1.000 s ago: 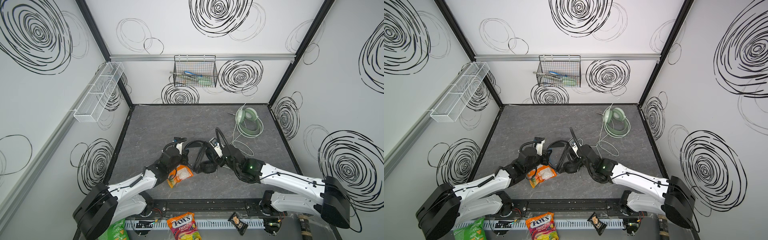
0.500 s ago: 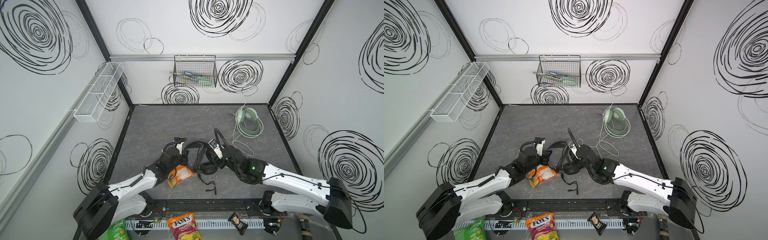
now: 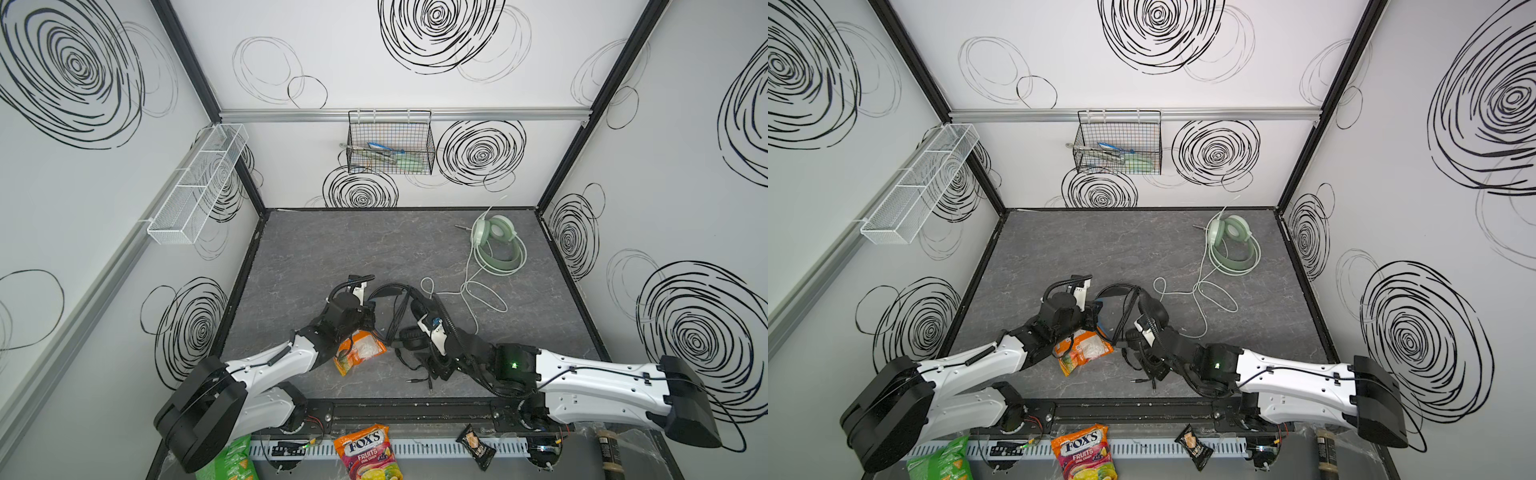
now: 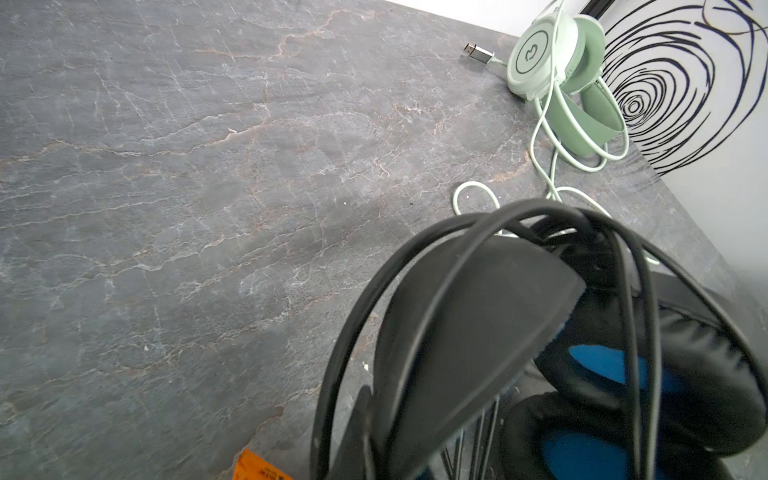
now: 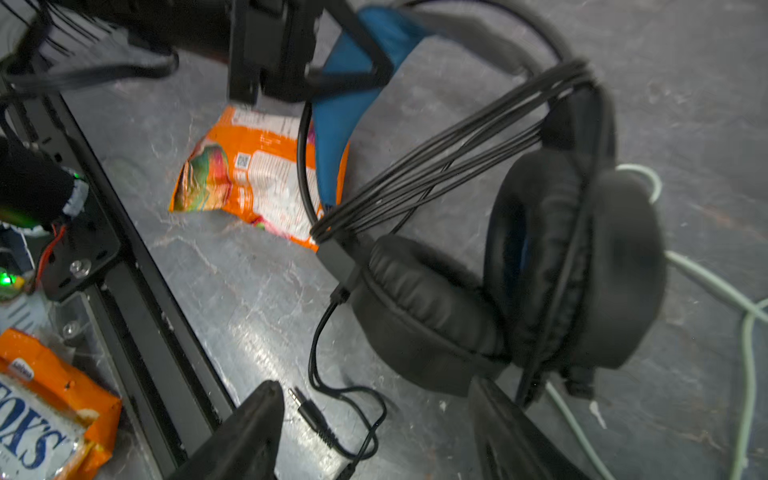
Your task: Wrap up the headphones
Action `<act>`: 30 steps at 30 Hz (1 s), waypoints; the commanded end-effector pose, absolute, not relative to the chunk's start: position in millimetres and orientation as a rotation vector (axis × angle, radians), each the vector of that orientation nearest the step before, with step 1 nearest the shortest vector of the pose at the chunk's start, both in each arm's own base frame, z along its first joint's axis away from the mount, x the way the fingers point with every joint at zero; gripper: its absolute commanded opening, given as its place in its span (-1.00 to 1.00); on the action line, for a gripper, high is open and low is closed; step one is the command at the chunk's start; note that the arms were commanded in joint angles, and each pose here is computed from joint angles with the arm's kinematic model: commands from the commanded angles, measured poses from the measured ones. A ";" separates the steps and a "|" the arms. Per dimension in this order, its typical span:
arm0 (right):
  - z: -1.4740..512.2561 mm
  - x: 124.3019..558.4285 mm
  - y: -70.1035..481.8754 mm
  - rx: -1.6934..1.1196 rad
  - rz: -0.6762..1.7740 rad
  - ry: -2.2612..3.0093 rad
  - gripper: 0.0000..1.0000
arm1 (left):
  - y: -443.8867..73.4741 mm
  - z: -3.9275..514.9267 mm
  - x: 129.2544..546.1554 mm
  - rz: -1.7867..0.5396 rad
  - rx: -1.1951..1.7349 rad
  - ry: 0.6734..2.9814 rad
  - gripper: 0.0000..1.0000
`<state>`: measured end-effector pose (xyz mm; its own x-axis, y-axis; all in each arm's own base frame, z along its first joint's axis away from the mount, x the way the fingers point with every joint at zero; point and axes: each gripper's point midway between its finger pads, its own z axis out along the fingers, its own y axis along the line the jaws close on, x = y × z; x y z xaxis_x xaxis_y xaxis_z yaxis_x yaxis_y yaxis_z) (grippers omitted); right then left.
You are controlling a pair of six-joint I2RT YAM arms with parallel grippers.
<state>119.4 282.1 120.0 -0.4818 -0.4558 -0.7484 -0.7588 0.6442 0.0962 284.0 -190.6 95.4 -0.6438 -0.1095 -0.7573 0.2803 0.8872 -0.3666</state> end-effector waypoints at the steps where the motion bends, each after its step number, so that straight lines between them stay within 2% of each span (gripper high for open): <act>1: 108.4 108.7 286.4 -0.923 0.573 2.200 0.51 | -200.4 127.4 297.5 -0.649 0.108 2.094 -1.00; 8: 73.1 106.4 298.6 -1.006 0.466 2.270 0.52 | -199.4 131.5 296.7 -0.652 0.106 2.087 -1.00; 15: 36.4 107.9 292.5 -0.997 0.222 2.405 0.57 | -198.1 131.8 296.3 -0.649 0.108 2.089 -1.00; 22: 47.8 97.3 295.3 -0.885 0.322 2.419 0.62 | -197.2 133.2 296.3 -0.647 0.110 2.087 -1.00; 30: 50.4 97.7 263.9 -0.707 0.400 2.467 0.62 | -196.9 134.7 296.9 -0.649 0.110 2.082 -1.00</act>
<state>94.9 284.8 60.4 -0.6646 -0.4572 -0.5910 -0.6317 0.7663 0.1175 284.3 -190.5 100.0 -0.6381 -0.1130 -0.7616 0.2870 0.8830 -0.3715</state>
